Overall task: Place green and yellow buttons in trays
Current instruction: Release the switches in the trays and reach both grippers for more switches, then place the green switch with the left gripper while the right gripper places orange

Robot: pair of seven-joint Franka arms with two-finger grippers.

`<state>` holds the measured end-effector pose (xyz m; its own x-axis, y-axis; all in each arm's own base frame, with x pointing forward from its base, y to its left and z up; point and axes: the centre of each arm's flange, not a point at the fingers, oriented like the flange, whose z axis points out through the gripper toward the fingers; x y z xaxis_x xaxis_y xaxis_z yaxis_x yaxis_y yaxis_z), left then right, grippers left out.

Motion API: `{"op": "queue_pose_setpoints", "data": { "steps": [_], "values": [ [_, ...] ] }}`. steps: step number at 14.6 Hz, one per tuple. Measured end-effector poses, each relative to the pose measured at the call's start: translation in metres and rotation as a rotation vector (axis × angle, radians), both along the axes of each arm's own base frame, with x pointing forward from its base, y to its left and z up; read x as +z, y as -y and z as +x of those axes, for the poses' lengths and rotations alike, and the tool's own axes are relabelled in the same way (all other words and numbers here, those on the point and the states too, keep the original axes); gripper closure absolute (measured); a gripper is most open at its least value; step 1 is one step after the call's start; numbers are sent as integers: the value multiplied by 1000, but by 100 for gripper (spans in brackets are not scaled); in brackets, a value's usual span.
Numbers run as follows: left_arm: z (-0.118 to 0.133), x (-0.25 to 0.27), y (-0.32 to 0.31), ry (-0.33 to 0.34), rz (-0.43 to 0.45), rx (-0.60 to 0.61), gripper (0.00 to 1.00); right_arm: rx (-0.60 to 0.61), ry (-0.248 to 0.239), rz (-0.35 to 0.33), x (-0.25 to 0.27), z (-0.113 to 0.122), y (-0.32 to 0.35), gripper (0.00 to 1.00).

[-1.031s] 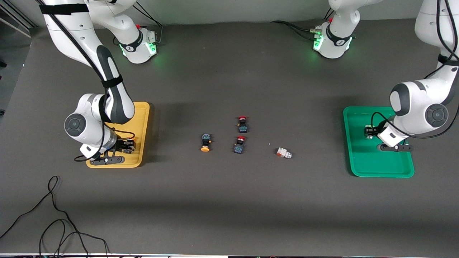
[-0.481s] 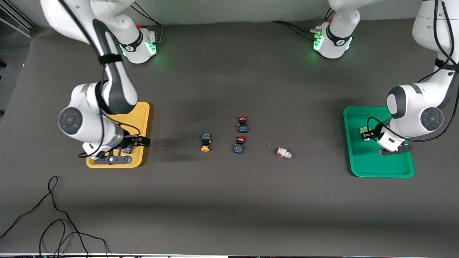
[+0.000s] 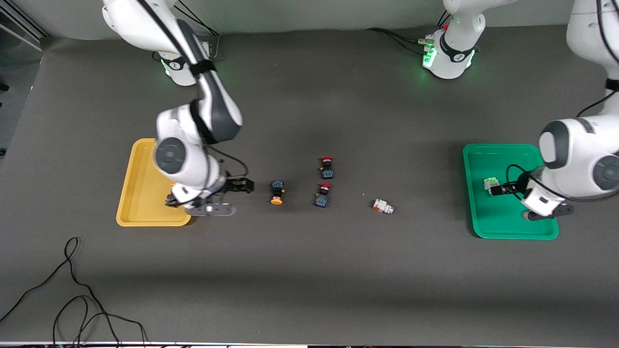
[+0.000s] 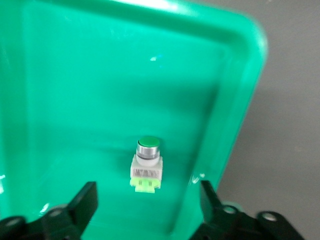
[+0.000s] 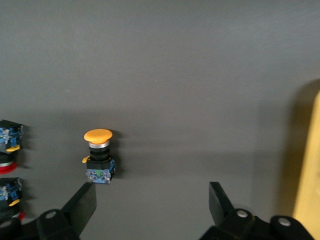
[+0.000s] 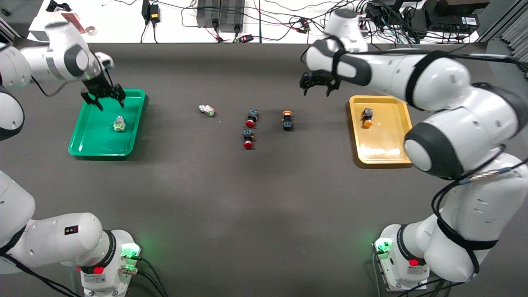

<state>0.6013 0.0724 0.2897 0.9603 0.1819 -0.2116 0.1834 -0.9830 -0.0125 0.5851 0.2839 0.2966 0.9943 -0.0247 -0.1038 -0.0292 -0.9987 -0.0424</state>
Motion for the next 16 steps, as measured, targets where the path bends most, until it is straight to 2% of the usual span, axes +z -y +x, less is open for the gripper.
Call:
{"op": "queue_pose_setpoints", "data": {
  "steps": [2,5,8,11,12,14,15,16],
  "values": [
    [15,38,8,-3,2,-15,1,1,17,-3,-27,-4,-23,0],
    [31,78,37,24,2,-27,1,-5,79,-18,-66,-15,-60,0],
    [36,87,106,45,30,70,2,1,117,-36,-105,-28,-90,0],
    [27,84,201,43,36,243,3,-9,130,-45,-126,-32,-100,0],
    [22,82,232,40,32,320,3,-9,128,-47,-128,-33,-101,6],
    [13,75,288,56,30,470,4,-13,129,-46,-128,-32,-101,10],
    [9,68,308,60,31,524,4,-17,131,-45,-127,-32,-101,19],
    [6,60,324,62,30,560,5,-26,133,-45,-126,-31,-101,33]
  ]
}}
